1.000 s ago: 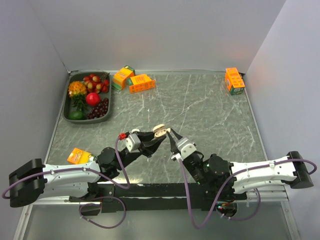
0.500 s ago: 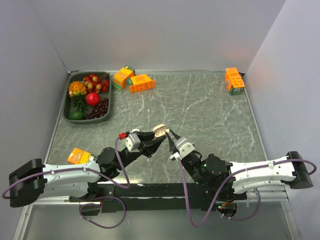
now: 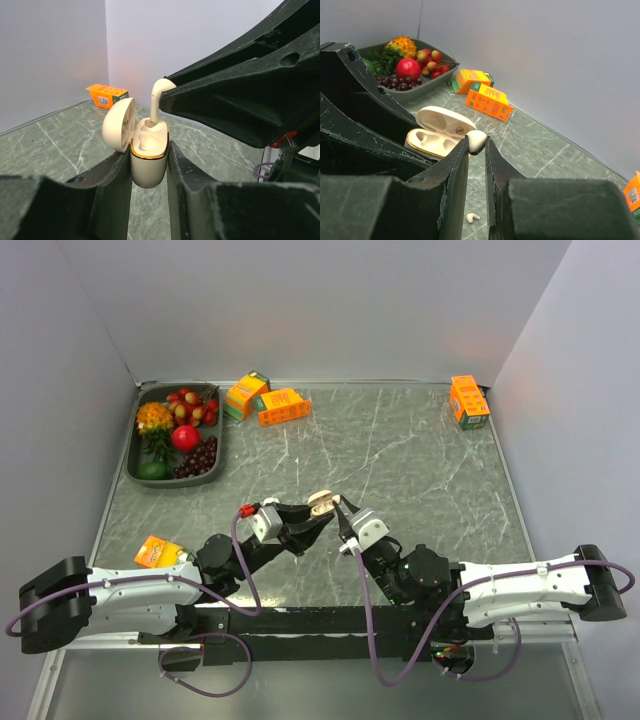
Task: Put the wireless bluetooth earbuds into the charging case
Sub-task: Place the earbud in the charging case.
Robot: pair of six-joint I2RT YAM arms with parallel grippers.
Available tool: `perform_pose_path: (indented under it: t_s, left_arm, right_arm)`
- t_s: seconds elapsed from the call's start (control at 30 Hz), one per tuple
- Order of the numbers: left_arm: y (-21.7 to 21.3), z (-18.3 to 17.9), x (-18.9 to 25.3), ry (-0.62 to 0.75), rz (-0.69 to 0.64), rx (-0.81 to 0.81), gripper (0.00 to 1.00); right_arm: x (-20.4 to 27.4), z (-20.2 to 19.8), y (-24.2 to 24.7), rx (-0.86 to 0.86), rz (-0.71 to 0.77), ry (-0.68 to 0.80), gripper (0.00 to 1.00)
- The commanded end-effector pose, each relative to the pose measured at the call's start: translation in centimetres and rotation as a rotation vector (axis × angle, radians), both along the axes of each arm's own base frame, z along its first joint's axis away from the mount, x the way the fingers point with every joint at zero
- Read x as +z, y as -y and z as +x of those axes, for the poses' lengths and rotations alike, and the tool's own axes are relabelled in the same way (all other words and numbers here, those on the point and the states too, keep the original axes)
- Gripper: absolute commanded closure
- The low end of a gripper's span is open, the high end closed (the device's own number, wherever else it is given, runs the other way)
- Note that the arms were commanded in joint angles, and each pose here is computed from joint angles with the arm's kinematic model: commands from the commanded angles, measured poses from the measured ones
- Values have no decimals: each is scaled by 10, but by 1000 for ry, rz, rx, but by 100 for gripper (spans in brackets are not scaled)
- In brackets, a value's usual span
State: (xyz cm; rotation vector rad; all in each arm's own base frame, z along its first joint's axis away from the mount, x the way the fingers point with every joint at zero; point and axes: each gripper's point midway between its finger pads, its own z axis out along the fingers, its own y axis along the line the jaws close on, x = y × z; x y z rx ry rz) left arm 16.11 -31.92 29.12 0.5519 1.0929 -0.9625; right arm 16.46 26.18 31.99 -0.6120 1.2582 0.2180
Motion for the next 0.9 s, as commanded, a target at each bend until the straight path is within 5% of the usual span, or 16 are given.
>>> perform_pose_path:
  t_s: [0.0, 0.87]
  left_arm:
    - [0, -4, 31, 30, -91, -27, 99]
    - [0, -3, 33, 27, -98, -22, 99]
  right_arm:
    - [13, 0, -4, 5, 43, -14, 100]
    - [7, 6, 5, -49, 33, -37, 100]
